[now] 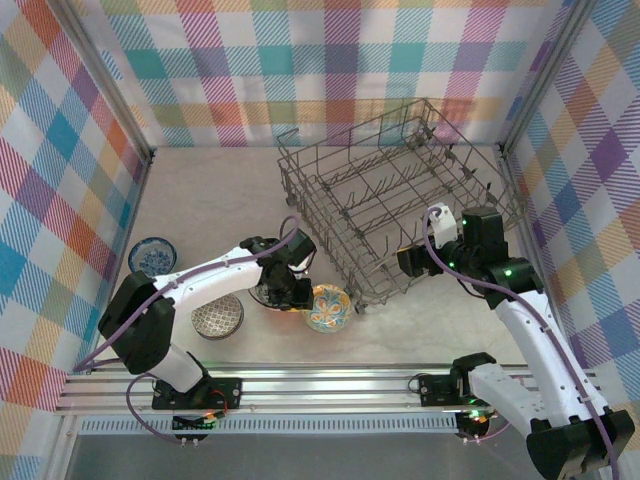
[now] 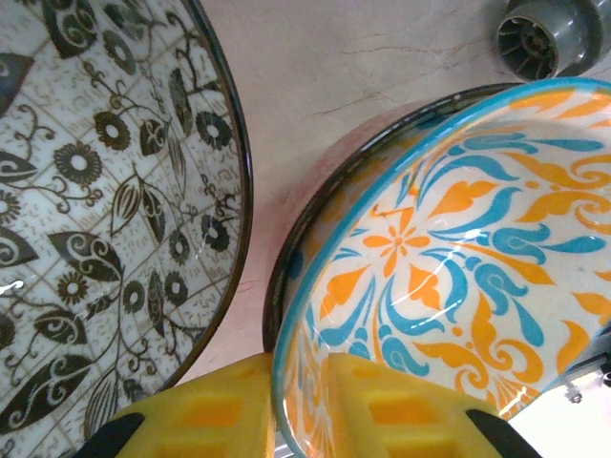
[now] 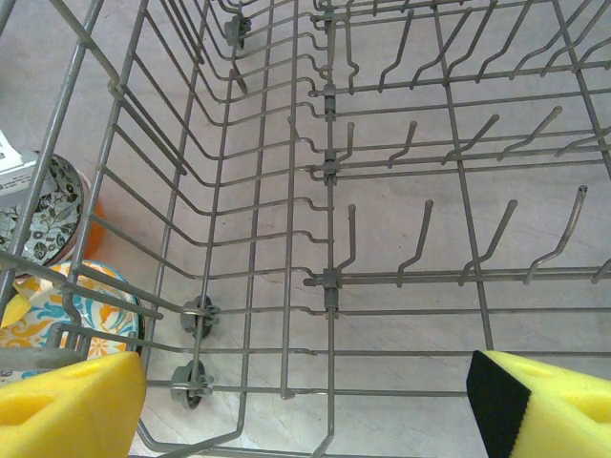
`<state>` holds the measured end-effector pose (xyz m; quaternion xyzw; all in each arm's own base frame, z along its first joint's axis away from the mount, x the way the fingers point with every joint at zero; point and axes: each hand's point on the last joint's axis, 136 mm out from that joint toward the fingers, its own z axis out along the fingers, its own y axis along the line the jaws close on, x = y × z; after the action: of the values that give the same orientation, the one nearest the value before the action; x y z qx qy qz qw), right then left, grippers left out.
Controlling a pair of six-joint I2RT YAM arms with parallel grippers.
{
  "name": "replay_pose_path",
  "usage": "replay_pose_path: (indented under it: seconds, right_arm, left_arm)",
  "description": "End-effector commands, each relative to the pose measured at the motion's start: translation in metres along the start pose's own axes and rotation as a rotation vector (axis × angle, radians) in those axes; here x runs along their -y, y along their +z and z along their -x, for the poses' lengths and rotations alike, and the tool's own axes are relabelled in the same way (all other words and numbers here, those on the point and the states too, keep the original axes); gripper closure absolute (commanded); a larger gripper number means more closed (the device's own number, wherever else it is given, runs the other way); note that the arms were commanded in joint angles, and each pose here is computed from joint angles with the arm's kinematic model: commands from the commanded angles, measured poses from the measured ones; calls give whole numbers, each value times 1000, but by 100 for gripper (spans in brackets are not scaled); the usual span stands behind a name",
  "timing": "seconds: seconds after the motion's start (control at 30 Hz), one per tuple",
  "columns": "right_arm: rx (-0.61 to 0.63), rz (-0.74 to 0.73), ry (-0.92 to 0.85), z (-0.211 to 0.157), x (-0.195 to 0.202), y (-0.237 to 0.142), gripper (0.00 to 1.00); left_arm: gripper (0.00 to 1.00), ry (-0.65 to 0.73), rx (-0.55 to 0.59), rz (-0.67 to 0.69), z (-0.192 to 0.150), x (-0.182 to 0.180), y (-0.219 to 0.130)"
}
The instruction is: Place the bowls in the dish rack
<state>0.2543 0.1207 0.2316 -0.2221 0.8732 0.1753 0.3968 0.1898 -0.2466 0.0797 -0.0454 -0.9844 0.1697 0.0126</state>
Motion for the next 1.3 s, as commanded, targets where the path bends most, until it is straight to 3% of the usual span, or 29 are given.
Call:
replay_pose_path:
  seconds: [0.0,0.23,0.67,1.0,1.27]
  right_arm:
    - [26,19,4,4,-3,1,12]
    - [40,4,-7,7,-2,-5,12]
    - [43,39,-11,13,-12,-18,12]
    - [21,236,29,22,-46,-28,18]
    - [2,426,137,49,-78,-40,27]
  left_arm:
    - [85,-9,-7,-24,3,5,0]
    - [99,-8,40,-45,9,10,-10]
    - [100,16,137,-133,13,27,-44]
    - [100,36,202,-144,9,21,-75]
    - [100,5,305,-153,8,-4,-127]
